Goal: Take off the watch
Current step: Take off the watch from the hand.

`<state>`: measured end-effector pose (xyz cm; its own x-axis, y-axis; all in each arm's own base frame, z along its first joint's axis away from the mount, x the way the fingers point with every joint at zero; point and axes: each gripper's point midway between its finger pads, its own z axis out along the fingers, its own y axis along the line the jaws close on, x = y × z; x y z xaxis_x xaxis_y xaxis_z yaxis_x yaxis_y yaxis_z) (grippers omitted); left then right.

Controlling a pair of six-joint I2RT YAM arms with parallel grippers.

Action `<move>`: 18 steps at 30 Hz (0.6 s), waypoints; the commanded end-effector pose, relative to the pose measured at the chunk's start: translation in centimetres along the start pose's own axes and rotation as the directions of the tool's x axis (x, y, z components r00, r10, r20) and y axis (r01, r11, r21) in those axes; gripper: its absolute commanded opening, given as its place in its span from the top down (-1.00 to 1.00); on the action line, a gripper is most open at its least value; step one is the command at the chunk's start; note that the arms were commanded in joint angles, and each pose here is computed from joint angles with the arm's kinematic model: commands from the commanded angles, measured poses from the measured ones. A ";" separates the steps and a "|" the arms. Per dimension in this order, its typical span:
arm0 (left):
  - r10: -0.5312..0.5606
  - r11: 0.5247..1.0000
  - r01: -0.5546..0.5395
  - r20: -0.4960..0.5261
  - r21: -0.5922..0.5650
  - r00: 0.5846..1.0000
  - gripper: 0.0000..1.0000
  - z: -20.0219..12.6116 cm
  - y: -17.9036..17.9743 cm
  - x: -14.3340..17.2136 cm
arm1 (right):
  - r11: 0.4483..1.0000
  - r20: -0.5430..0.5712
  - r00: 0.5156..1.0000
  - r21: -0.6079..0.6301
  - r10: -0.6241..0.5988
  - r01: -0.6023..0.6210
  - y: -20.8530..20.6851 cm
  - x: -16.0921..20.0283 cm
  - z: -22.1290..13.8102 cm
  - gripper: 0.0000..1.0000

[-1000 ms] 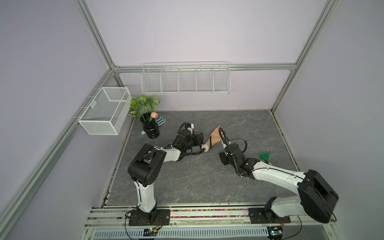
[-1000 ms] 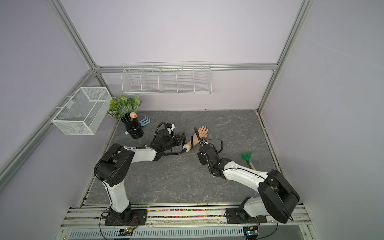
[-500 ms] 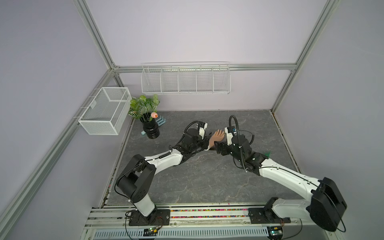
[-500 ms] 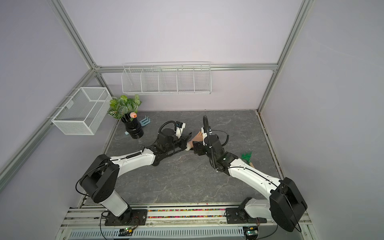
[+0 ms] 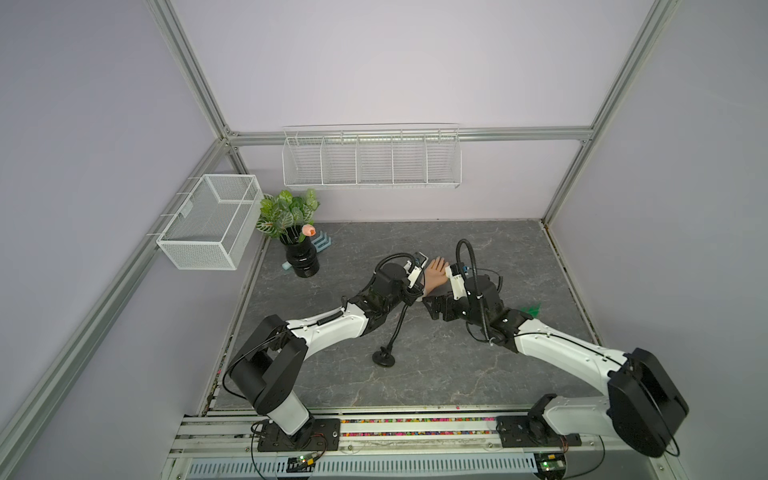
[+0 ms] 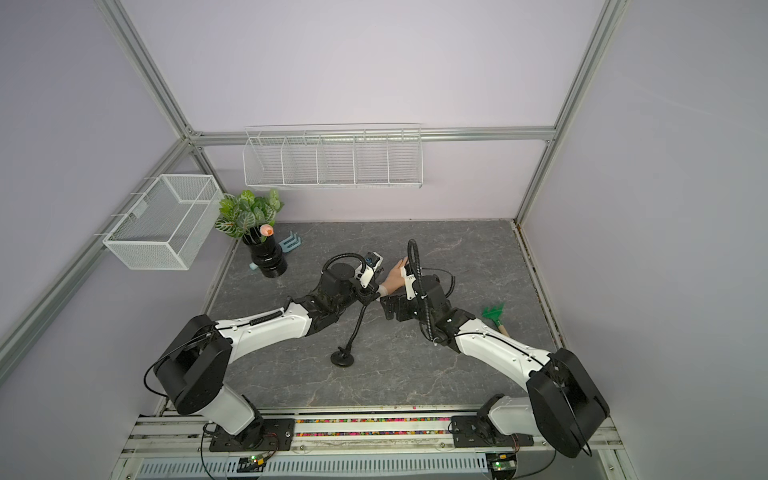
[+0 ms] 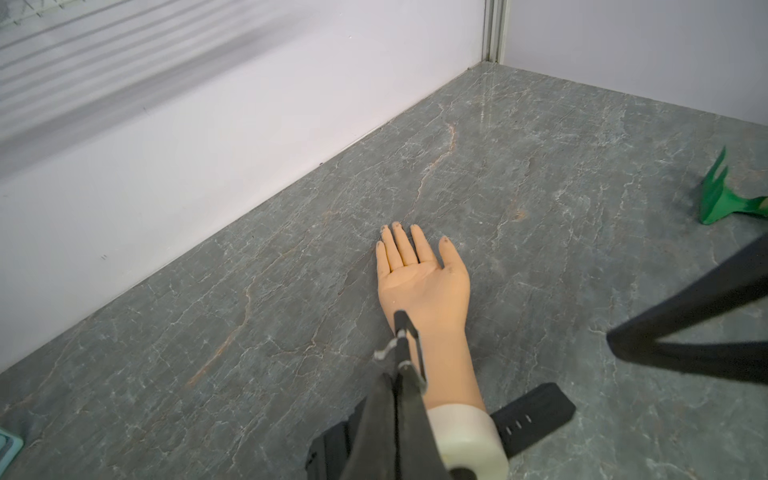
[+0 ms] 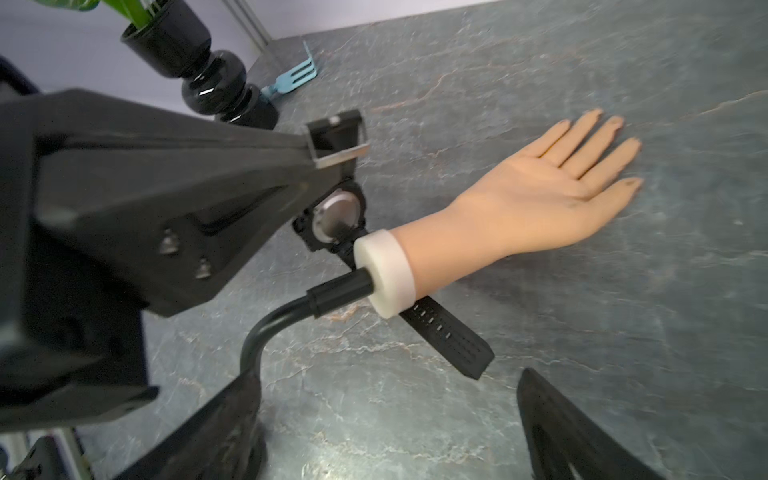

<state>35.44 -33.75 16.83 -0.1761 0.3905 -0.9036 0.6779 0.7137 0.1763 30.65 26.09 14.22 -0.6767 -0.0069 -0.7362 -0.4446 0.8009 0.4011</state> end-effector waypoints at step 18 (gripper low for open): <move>0.066 0.896 -0.122 -0.144 -0.428 0.987 1.00 0.1 7.2 3.3 | 0.982 -0.010 0.989 0.121 0.148 -0.146 -1.6 0.3 3.4 -0.84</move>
<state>38.46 -28.46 13.18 -0.2600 0.4808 -0.8374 0.4139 0.8390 0.3532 32.82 27.63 11.23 -0.7538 0.0626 -0.6541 -0.3143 0.8398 0.4426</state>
